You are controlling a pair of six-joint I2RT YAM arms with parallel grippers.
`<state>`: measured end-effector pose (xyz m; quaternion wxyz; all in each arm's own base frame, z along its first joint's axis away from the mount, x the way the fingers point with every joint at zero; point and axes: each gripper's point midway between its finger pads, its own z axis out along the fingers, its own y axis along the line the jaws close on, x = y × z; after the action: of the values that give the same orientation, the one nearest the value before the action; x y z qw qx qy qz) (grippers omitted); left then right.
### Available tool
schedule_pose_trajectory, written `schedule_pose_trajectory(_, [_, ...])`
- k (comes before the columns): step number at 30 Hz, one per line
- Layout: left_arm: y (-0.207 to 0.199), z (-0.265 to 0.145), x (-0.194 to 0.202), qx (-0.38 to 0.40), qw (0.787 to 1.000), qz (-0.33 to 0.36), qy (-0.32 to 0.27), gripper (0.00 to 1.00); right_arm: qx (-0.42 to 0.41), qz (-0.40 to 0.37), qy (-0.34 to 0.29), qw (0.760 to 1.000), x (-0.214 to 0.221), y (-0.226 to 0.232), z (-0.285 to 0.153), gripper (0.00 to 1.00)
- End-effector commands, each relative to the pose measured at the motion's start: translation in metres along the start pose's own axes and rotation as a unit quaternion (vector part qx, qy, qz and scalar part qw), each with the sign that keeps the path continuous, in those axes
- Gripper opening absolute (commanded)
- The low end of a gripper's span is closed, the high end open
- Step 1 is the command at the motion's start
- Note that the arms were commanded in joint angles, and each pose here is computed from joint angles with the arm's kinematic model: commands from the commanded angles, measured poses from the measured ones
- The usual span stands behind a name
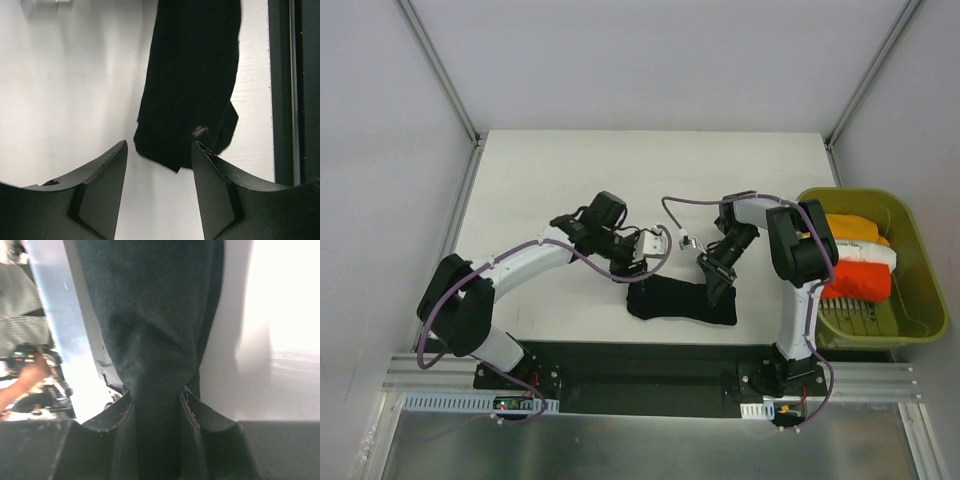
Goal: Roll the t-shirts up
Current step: Roll the T-shirt to the center of the board.
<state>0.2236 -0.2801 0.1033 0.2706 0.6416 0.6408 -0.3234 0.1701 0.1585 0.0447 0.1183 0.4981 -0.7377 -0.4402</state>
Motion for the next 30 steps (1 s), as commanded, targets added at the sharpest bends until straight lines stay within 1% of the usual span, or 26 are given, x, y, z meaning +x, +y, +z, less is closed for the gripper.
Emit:
schedule_pose_trajectory(1, [0.003,0.014,-0.037,-0.026,0.99,0.136,-0.03,0.54,-0.061,0.051,-0.007,0.997,-0.008,0.015,-0.007,0.12])
schedule_pose_trajectory(3, [-0.008,0.031,-0.04,-0.005,0.986,0.166,-0.026,0.55,-0.079,0.078,-0.011,0.994,-0.008,0.013,-0.005,0.11])
schedule_pose_trajectory(5, [-0.013,0.044,-0.045,0.003,0.983,0.183,-0.031,0.55,-0.082,0.084,-0.019,0.993,-0.01,0.009,-0.006,0.11])
schedule_pose_trajectory(8, [-0.014,0.061,-0.037,0.02,0.985,0.169,-0.018,0.57,-0.088,0.096,-0.019,0.991,-0.01,0.007,-0.004,0.11])
schedule_pose_trajectory(12, [-0.012,0.083,-0.009,0.033,0.986,0.162,0.024,0.57,-0.09,0.105,-0.021,0.99,-0.011,0.005,-0.004,0.11])
schedule_pose_trajectory(17, [-0.002,0.095,0.017,0.024,0.985,0.161,0.064,0.57,-0.096,0.119,-0.02,0.988,-0.012,0.003,-0.005,0.12])
schedule_pose_trajectory(19, [0.0,0.098,0.024,0.023,0.985,0.156,0.075,0.55,-0.097,0.123,-0.028,0.987,-0.014,0.003,-0.006,0.24])
schedule_pose_trajectory(20, [0.001,0.099,0.023,0.023,0.985,0.155,0.074,0.56,-0.094,0.128,-0.045,0.986,-0.018,0.003,-0.011,0.3])
schedule_pose_trajectory(21, [0.0,0.101,0.026,0.027,0.986,0.146,0.075,0.55,-0.092,0.13,-0.058,0.986,-0.02,0.004,-0.016,0.5])
schedule_pose_trajectory(22, [0.0,0.101,0.023,0.027,0.987,0.143,0.072,0.55,-0.085,0.128,-0.076,0.985,-0.025,0.004,-0.023,0.74])
schedule_pose_trajectory(23, [-0.002,0.101,0.022,0.031,0.988,0.135,0.069,0.55,-0.065,0.122,-0.117,0.983,-0.033,0.008,-0.041,0.96])
schedule_pose_trajectory(24, [-0.002,0.101,0.02,0.032,0.99,0.12,0.067,0.55,-0.051,0.113,-0.139,0.982,-0.038,0.011,-0.052,0.96])
schedule_pose_trajectory(26, [-0.006,0.1,0.015,0.042,0.991,0.107,0.064,0.55,0.017,0.076,-0.199,0.977,-0.049,0.016,-0.093,0.96])
schedule_pose_trajectory(28, [-0.009,0.099,0.01,0.052,0.993,0.087,0.061,0.55,0.077,0.046,-0.223,0.971,-0.051,0.019,-0.124,0.96])
schedule_pose_trajectory(29, [-0.013,0.099,0.01,0.061,0.994,0.071,0.062,0.54,0.113,0.027,-0.226,0.967,-0.049,0.014,-0.134,0.96])
schedule_pose_trajectory(30, [-0.014,0.098,0.01,0.064,0.995,0.048,0.062,0.54,0.156,0.009,-0.24,0.958,-0.051,0.025,-0.149,0.96])
